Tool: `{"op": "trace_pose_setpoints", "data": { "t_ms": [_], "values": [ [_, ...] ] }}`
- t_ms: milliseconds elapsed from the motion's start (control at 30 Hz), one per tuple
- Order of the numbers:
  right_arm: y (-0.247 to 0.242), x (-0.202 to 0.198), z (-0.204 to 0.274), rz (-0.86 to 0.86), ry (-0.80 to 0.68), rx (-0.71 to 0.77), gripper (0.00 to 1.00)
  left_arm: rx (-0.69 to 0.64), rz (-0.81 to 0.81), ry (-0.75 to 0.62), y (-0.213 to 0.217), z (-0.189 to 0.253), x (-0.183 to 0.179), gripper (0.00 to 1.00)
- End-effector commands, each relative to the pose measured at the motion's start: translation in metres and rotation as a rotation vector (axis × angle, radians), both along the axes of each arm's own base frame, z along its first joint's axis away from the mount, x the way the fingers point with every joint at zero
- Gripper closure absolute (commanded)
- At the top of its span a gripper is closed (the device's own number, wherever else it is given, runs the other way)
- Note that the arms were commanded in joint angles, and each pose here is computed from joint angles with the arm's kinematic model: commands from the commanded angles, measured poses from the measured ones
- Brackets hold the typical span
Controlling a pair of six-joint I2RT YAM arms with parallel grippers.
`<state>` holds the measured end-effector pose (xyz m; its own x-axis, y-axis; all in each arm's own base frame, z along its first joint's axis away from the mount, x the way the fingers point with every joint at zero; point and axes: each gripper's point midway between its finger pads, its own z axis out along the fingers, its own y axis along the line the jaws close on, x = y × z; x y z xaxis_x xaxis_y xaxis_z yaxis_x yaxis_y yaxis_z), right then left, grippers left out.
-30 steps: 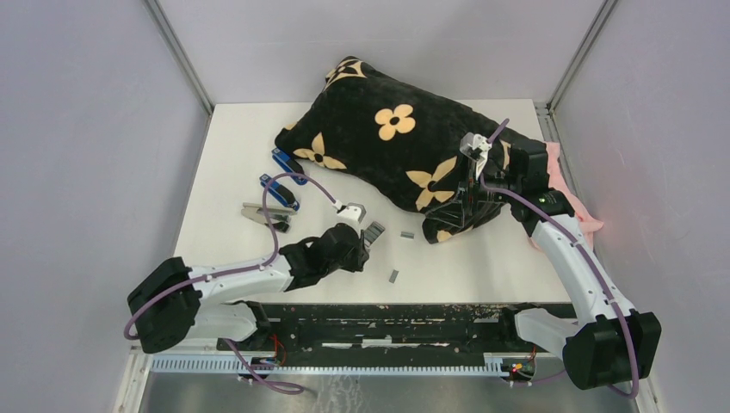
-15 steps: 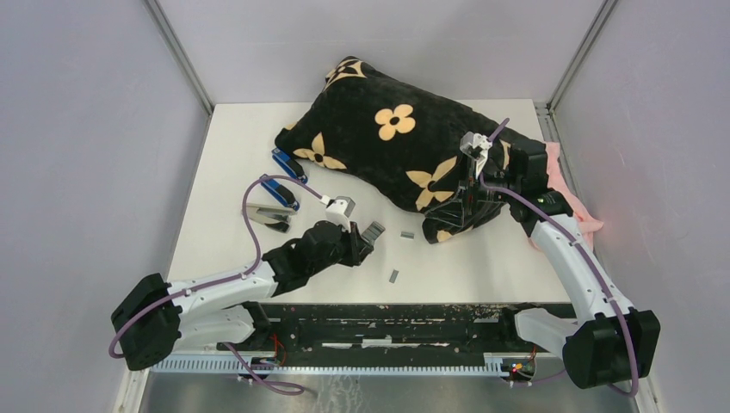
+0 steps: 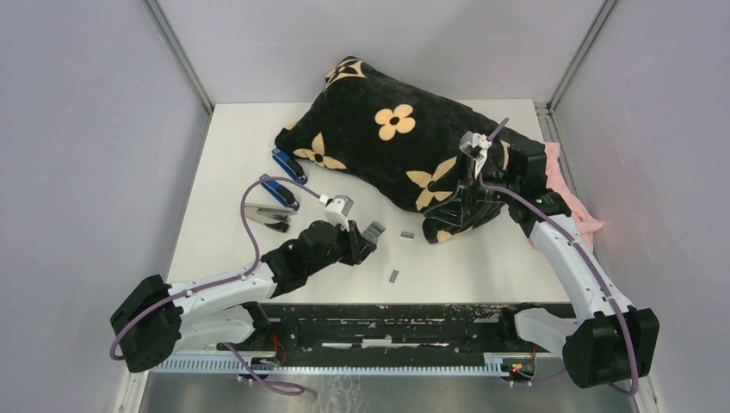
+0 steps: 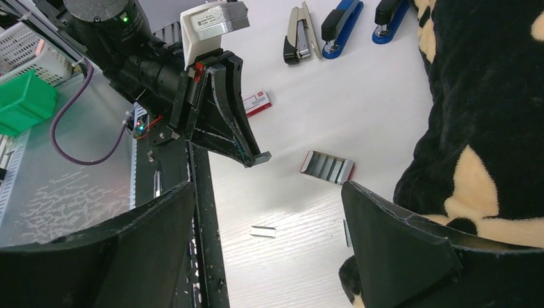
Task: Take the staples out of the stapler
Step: Pick up the staple from the center of the board.
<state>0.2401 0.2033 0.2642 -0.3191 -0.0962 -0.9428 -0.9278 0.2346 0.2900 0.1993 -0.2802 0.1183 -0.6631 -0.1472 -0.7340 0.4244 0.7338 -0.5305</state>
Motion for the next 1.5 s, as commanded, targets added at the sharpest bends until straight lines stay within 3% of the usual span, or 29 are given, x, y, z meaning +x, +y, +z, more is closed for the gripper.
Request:
{"op": "trace_pose_setpoints", "data": {
  "t_ms": [0,1467],
  "values": [
    [0.006,-0.001,0.006,0.030,-0.015,0.029,0.09,-0.128,-0.009,-0.039,-0.011,0.029,0.004,0.81],
    [0.028,0.003,-0.005,0.041,0.103,0.078,0.07,-0.291,-0.053,-0.064,-0.022,0.050,0.014,0.81]
  ]
}}
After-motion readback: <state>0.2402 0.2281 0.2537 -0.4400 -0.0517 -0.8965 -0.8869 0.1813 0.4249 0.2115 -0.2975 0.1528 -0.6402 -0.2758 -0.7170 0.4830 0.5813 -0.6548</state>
